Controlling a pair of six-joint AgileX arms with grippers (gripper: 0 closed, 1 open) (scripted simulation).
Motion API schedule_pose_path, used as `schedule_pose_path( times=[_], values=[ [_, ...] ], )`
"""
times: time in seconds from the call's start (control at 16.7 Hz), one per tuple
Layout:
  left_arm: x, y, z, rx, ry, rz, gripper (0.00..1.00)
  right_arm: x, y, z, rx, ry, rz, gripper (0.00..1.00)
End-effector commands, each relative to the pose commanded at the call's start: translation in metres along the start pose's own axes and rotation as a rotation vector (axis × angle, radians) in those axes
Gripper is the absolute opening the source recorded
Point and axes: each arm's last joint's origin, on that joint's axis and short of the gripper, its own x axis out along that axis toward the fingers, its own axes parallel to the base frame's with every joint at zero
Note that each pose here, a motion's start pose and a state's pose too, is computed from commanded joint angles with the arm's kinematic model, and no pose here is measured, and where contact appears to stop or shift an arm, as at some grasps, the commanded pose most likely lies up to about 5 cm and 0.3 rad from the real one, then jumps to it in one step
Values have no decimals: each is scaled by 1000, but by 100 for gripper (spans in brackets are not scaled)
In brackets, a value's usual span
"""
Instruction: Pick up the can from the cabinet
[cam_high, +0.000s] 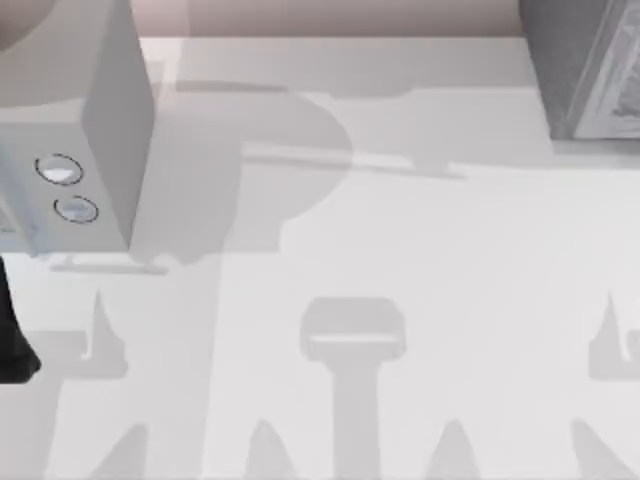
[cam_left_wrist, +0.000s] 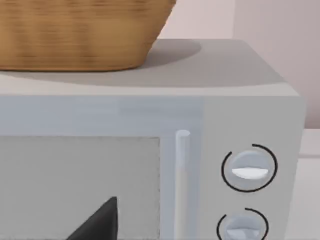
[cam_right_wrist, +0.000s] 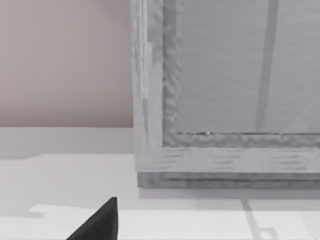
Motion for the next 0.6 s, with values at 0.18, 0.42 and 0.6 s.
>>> schedule_pose_path(
  times=[0.18,0.42,0.6],
  values=[
    [0,0,0,0,0,0,100,0,0,3,0,2,0,100],
    [0,0,0,0,0,0,100,1,2,40,0,16,-1,100],
    [0,0,0,0,0,0,100,7,4,95,0,14,0,100]
  ],
)
